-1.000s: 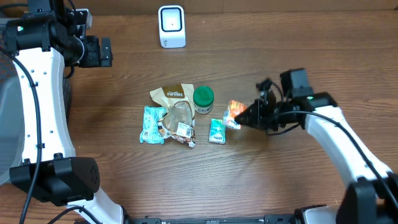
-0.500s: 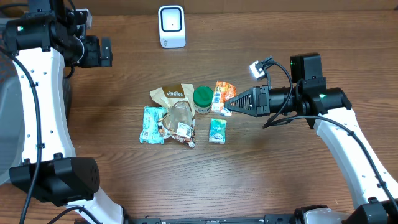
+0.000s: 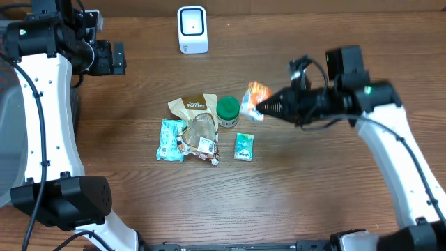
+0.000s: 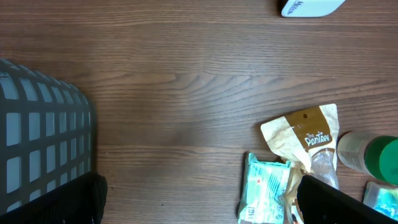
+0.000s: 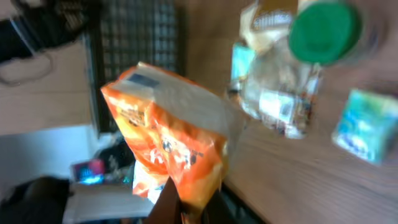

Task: Scan the item barcode
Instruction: 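Carry the orange box to the scanner and hold it before the window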

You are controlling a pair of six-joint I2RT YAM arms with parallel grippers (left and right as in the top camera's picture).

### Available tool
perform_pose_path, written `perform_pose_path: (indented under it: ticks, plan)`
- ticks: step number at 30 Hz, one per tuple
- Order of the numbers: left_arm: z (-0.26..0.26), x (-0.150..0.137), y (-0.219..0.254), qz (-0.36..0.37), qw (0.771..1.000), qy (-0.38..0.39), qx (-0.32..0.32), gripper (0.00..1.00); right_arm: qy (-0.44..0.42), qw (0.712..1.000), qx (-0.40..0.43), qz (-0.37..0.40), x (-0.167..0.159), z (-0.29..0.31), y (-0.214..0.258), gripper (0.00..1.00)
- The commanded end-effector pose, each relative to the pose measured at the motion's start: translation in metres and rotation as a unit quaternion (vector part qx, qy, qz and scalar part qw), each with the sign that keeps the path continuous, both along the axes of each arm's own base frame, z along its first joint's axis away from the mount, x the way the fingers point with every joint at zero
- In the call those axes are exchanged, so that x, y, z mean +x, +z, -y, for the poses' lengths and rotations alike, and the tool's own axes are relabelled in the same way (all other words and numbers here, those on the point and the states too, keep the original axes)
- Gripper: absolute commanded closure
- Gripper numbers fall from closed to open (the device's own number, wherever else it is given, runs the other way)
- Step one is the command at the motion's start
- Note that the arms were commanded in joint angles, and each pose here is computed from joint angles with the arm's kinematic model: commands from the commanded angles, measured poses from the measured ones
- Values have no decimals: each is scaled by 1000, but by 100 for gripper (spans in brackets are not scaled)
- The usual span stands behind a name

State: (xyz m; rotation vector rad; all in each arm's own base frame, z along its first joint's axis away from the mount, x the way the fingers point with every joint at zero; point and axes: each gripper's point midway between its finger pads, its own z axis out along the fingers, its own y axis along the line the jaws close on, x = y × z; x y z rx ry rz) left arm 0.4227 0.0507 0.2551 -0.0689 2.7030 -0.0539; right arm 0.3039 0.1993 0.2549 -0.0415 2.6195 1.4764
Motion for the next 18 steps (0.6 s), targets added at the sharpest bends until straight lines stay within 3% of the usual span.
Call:
perform_pose_path:
  ticks: [1,9,14,18]
  plan:
    - [-1,2,0,1,1000,-8,6,0,-6,990,-116,78,39,-3,16,96]
    - [-1,2,0,1,1000,-8,6,0,-42,941,-287,176,130,-24,24,96]
    - [-1,2,0,1,1000,-8,6,0,-69,867,-394,296,197,-41,0,96]
    - [-1,2,0,1,1000,-8,6,1,-115,781,-485,377,243,-47,-10,96]
